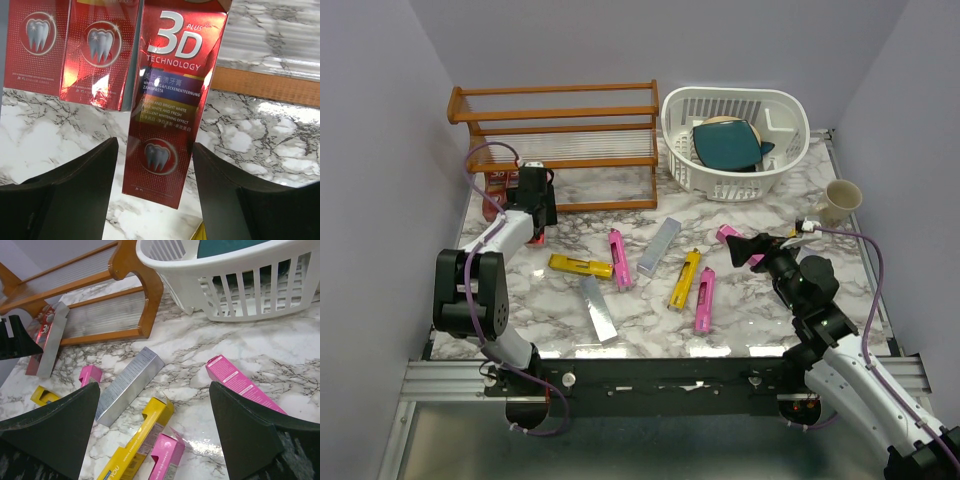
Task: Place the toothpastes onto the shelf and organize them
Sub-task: Place the toothpaste on the shelf.
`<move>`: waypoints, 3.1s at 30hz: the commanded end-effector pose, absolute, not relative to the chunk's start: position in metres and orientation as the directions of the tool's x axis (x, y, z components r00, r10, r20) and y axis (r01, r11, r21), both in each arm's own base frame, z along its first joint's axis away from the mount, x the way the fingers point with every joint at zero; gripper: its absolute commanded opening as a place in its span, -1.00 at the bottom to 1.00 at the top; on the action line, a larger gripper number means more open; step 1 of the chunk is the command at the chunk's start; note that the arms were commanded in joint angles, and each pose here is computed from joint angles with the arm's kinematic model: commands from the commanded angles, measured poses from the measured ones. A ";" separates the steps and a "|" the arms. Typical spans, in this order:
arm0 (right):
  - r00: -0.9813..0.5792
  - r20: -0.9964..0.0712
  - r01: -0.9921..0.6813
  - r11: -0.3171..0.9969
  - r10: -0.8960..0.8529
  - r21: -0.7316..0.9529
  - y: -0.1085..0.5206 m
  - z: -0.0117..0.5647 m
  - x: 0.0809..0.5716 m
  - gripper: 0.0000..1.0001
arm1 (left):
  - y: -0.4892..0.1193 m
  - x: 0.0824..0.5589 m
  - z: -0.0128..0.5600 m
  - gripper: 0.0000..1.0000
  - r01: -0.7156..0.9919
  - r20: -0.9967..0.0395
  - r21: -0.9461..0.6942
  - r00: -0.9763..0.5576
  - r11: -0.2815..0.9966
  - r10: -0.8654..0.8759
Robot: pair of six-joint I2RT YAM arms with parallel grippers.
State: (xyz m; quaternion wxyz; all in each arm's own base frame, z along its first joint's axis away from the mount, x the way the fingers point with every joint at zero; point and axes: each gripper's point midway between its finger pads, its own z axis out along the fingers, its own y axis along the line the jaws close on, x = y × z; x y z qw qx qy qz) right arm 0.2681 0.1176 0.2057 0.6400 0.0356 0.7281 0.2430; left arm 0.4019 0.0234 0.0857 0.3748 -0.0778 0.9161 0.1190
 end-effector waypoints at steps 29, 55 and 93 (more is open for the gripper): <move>-0.166 -0.914 -0.284 0.870 0.370 0.403 0.121 0.209 0.268 0.98 | 0.020 0.335 0.077 0.60 -0.599 -0.501 -0.687 -0.019 0.411 -0.865; -0.177 -0.914 -0.284 0.870 0.365 0.403 0.123 0.205 0.270 0.98 | 0.016 0.394 0.101 0.28 -0.471 -0.463 -0.783 0.008 0.405 -0.886; -0.176 -0.914 -0.289 0.868 0.366 0.403 0.124 0.205 0.270 0.98 | -0.024 0.368 0.146 0.68 -0.328 -0.868 -0.152 -0.408 0.932 -0.285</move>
